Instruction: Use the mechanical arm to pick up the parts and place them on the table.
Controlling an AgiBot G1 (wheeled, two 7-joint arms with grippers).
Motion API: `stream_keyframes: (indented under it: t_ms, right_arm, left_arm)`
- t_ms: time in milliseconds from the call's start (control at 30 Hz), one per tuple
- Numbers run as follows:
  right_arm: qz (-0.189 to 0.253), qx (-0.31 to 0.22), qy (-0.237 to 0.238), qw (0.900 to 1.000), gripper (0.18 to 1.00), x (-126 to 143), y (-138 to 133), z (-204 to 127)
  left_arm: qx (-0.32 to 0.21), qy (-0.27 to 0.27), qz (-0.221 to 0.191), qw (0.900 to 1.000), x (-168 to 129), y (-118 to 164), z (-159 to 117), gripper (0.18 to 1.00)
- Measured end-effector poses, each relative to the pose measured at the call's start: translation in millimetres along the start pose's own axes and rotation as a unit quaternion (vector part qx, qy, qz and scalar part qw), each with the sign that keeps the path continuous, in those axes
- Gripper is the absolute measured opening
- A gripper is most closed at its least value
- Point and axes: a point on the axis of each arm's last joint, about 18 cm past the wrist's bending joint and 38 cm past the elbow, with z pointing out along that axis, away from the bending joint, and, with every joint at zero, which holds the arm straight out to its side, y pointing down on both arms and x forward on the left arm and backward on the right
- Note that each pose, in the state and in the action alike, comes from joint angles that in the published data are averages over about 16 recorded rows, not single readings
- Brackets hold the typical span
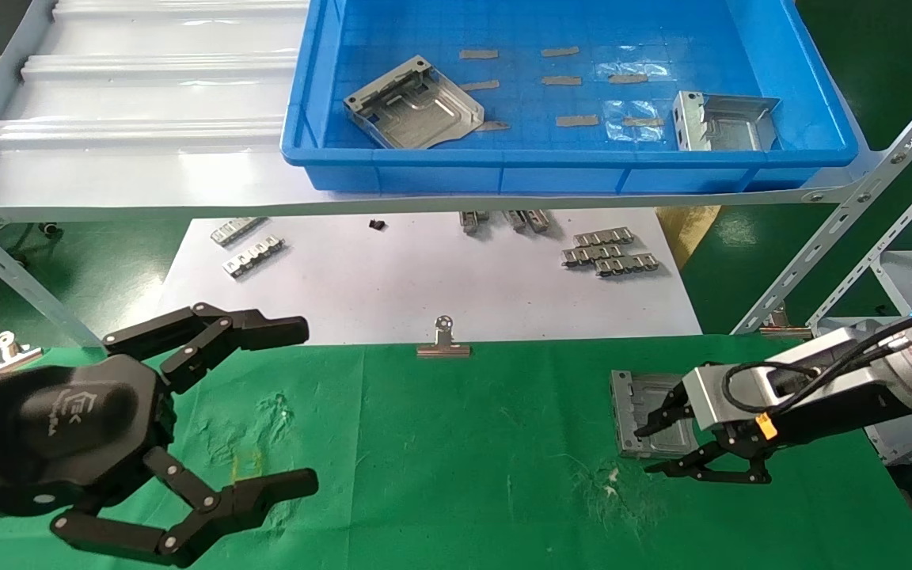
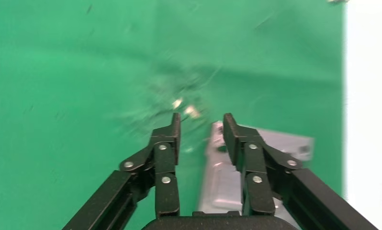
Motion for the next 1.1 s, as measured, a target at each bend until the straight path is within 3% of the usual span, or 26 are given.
stream_keyframes:
  t_ms: [333,767,1100]
  right_arm:
    - [0.016,0.078,0.028,0.996,0.56,3,-22,-12]
    - [0.028,0.106,0.03,0.994,0.852,-1,-27,-4]
    - [0.058,0.177,0.029,0.982,0.963,-14,-43,13]
  left_arm:
    - [0.0,0.0,0.0,1.0,0,0,0,1.001]
    - [0.0,0.0,0.0,1.0,0,0,0,1.001]
    - [0.0,0.0,0.0,1.0,0,0,0,1.001]
